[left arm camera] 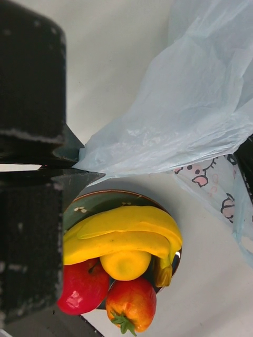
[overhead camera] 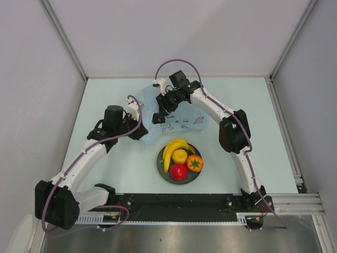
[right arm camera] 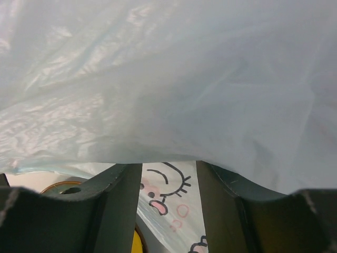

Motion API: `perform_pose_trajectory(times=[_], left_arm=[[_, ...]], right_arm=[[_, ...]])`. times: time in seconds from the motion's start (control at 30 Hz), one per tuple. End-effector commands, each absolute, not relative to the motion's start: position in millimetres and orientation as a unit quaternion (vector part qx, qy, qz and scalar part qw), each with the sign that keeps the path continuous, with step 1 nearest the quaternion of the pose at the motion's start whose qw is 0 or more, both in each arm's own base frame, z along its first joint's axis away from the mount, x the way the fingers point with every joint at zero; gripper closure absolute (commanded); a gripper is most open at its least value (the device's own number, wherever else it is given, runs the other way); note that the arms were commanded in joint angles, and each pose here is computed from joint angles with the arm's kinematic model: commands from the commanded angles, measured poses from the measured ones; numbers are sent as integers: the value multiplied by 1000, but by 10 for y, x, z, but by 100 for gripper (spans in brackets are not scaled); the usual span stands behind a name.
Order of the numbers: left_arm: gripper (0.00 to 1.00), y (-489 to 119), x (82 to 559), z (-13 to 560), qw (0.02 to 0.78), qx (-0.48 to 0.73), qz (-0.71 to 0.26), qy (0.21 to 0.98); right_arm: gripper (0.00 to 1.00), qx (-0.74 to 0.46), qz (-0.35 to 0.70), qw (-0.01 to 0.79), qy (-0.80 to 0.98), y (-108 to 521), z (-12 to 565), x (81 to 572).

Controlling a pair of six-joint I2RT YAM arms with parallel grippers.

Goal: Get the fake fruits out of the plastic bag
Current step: Adjust the plastic bag at the center of the board.

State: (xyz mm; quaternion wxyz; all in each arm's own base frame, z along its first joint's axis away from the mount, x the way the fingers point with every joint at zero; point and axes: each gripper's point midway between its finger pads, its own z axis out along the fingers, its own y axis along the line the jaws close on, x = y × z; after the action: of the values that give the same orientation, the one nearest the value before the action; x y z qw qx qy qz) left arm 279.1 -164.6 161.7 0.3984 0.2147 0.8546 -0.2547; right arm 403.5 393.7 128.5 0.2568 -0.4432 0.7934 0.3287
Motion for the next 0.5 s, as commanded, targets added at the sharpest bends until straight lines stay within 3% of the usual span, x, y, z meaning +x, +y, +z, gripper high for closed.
perform_pose_trajectory(times=[0.0, 0.13, 0.33, 0.4, 0.47], left_arm=[[100, -1712, 2821, 1894, 427, 230, -285, 827], [100, -1700, 2858, 1932, 431, 231, -282, 826], [100, -1730, 2854, 1966, 425, 232, -291, 825], [100, -1736, 2848, 1968, 424, 233, -293, 825], [100, -1737, 2846, 1958, 423, 233, -294, 825]], right_arm=[[50, -435, 335, 262, 794, 3979, 1296, 4105], [48, -439, 320, 266, 797, 4070, 1198, 4108], [35, -435, 277, 281, 809, 4151, 1030, 4197], [29, -428, 254, 291, 817, 4158, 977, 4263], [17, -415, 234, 303, 826, 4138, 949, 4346]])
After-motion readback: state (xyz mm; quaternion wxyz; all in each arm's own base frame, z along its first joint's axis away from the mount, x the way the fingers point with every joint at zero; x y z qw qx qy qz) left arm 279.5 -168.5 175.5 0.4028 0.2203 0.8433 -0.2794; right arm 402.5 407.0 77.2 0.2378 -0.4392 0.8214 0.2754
